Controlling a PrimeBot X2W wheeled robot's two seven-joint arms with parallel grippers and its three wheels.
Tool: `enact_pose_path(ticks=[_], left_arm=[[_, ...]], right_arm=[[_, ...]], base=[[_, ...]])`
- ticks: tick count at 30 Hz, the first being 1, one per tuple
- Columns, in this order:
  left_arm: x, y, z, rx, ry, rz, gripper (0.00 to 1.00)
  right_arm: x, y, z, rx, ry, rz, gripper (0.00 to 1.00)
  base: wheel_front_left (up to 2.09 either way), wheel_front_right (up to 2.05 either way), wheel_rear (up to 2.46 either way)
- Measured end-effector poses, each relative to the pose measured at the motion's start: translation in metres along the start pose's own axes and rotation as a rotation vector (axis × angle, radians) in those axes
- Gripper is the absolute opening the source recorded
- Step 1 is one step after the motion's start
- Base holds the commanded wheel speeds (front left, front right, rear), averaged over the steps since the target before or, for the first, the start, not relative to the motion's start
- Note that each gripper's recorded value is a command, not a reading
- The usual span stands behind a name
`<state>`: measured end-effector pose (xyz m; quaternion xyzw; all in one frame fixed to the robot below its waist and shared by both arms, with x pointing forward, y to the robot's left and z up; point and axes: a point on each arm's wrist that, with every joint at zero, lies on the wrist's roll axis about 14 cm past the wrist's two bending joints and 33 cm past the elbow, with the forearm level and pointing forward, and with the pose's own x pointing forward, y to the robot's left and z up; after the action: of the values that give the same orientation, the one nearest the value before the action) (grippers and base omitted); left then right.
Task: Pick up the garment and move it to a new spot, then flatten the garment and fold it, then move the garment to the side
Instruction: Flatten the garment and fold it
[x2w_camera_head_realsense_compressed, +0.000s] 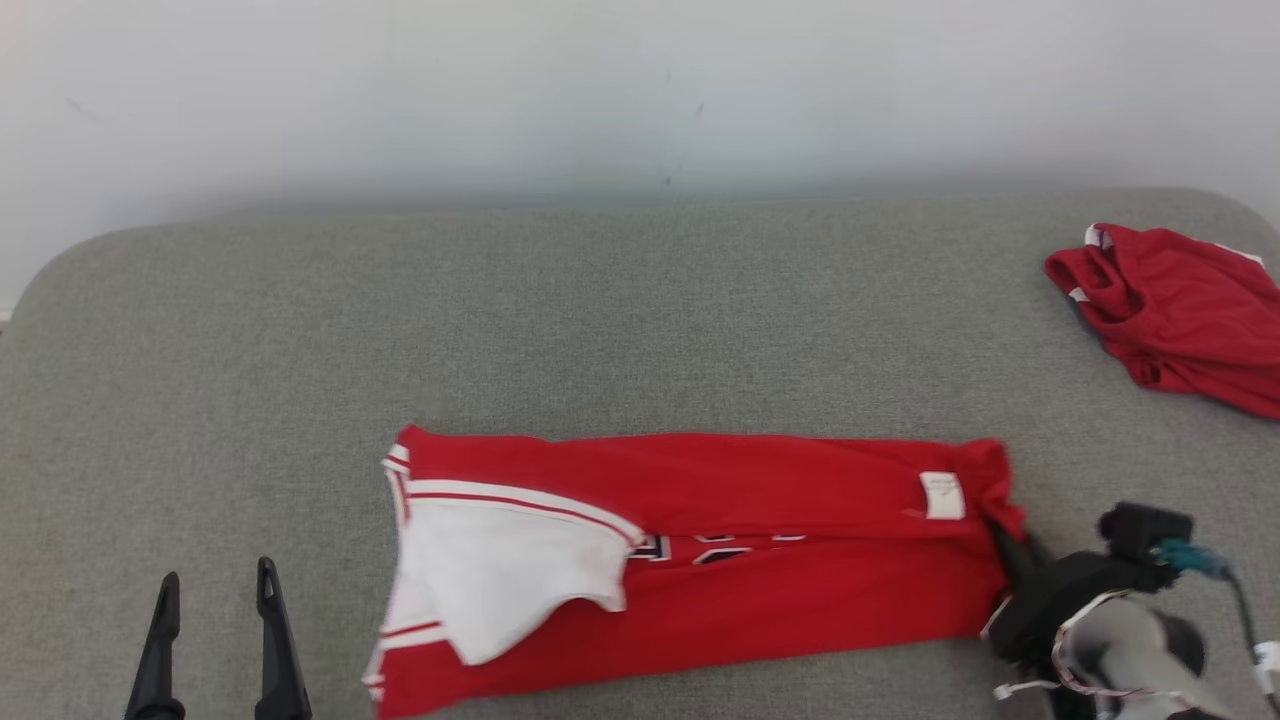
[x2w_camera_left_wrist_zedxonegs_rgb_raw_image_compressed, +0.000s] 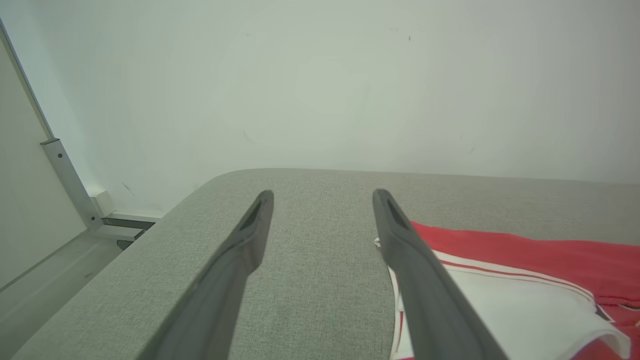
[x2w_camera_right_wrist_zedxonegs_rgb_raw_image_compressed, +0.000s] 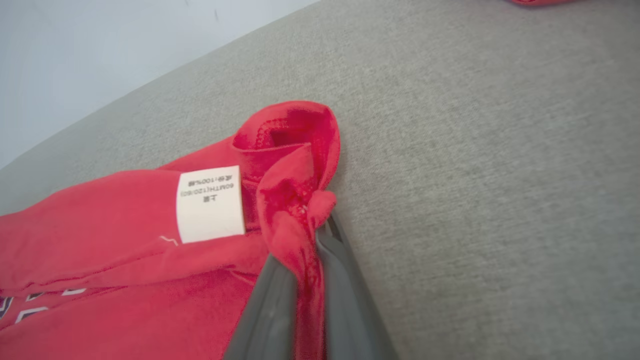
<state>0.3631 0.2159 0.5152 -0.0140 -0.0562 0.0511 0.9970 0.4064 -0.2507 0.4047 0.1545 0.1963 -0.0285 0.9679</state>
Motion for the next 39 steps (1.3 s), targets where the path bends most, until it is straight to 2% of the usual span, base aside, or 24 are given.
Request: enact_pose_path(ticks=[9, 12, 15, 18, 22, 23, 25, 33, 39], left_arm=[[-0.002, -0.005, 0.005, 0.003, -0.016, -0.026, 1.00], [-0.005, -0.005, 0.005, 0.007, -0.015, -0.027, 1.00], [-0.006, -0.005, 0.006, 0.006, -0.016, -0.029, 1.00], [-0.006, -0.007, 0.007, 0.006, -0.019, -0.037, 1.00], [-0.006, -0.012, 0.006, 0.007, -0.017, -0.052, 1.00], [-0.006, -0.012, 0.006, 0.007, -0.017, -0.052, 1.00], [-0.006, -0.013, 0.004, 0.005, -0.012, -0.057, 1.00], [-0.007, -0.012, 0.000, 0.001, 0.002, -0.056, 1.00], [-0.009, -0.008, -0.001, -0.001, 0.005, -0.042, 1.00]], right_arm=[[-0.027, -0.083, 0.071, -0.096, -0.155, -0.164, 0.00], [-0.037, -0.099, 0.084, -0.107, -0.177, -0.196, 0.00], [-0.043, -0.098, 0.094, -0.109, -0.209, -0.189, 0.00], [-0.041, -0.078, 0.094, -0.109, -0.217, -0.134, 0.00], [-0.033, -0.033, 0.088, -0.087, -0.218, -0.021, 0.00], [-0.033, -0.033, 0.088, -0.087, -0.218, -0.021, 0.00], [-0.027, 0.005, 0.084, -0.063, -0.210, 0.072, 0.00], [-0.018, 0.113, 0.065, -0.039, -0.164, 0.317, 0.00], [-0.016, 0.176, 0.045, -0.025, -0.103, 0.447, 0.00]], base=[[0.00, 0.00, 0.00], [0.00, 0.00, 0.00], [0.00, 0.00, 0.00], [0.00, 0.00, 0.00], [0.00, 0.00, 0.00], [0.00, 0.00, 0.00], [0.00, 0.00, 0.00], [0.00, 0.00, 0.00], [0.00, 0.00, 0.00]])
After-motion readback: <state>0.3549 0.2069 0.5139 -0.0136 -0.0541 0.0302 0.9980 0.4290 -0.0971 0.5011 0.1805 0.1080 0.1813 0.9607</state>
